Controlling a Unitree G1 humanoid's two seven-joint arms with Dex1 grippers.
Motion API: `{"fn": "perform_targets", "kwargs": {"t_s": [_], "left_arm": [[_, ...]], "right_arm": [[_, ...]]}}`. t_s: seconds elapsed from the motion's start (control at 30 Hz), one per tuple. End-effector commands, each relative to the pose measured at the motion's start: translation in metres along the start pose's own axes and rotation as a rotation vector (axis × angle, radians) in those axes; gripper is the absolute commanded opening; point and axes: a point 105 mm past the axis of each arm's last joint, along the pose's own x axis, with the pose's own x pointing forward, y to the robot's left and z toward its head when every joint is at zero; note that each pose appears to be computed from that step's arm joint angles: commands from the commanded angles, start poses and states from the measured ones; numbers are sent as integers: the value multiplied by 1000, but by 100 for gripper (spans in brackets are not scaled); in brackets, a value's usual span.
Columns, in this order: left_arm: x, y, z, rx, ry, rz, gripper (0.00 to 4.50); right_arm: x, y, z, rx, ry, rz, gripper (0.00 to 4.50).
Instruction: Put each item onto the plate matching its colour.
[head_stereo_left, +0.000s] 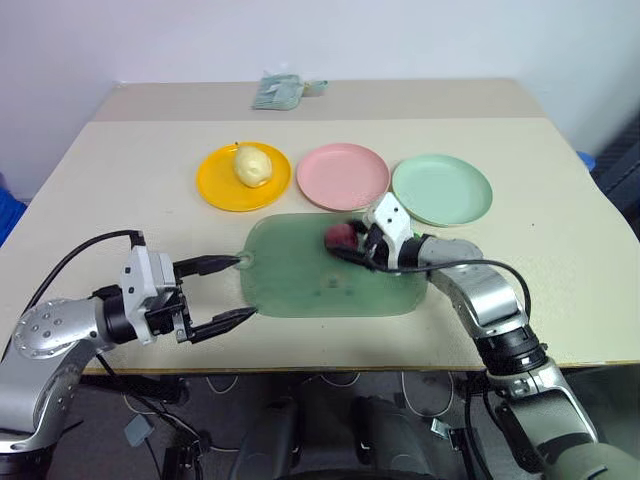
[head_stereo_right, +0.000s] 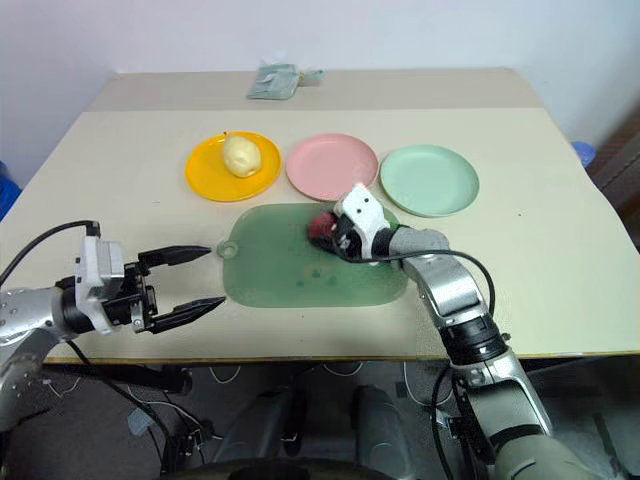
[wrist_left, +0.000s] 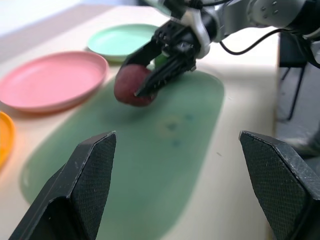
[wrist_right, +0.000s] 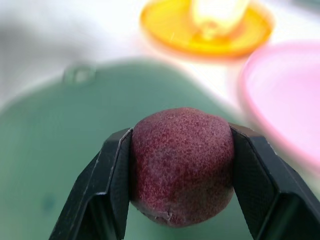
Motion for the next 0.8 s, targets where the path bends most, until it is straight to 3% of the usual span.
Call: {"fn": "perform_targets", "kwargs": {"t_s": [0.03,0.27,0.53,0.7,0.8], "left_arm": [[7,3,7,-7,-45,23,403],[15,6,9,2,-72,85,403],[8,5,11,10,-64,165,403],[7,3,12,7,-61,187,403],[9,2,13,4,-64,189,403]], "right_arm": [[9,-35,35,-79,-99,-96,218],[48,-82,38,-119,-81,-234,218],[71,-76,13,-98,3,-258,218],[72,-74,9,-84,8,-253,447],[66,-82,15,-93,-20,-282,447]]}}
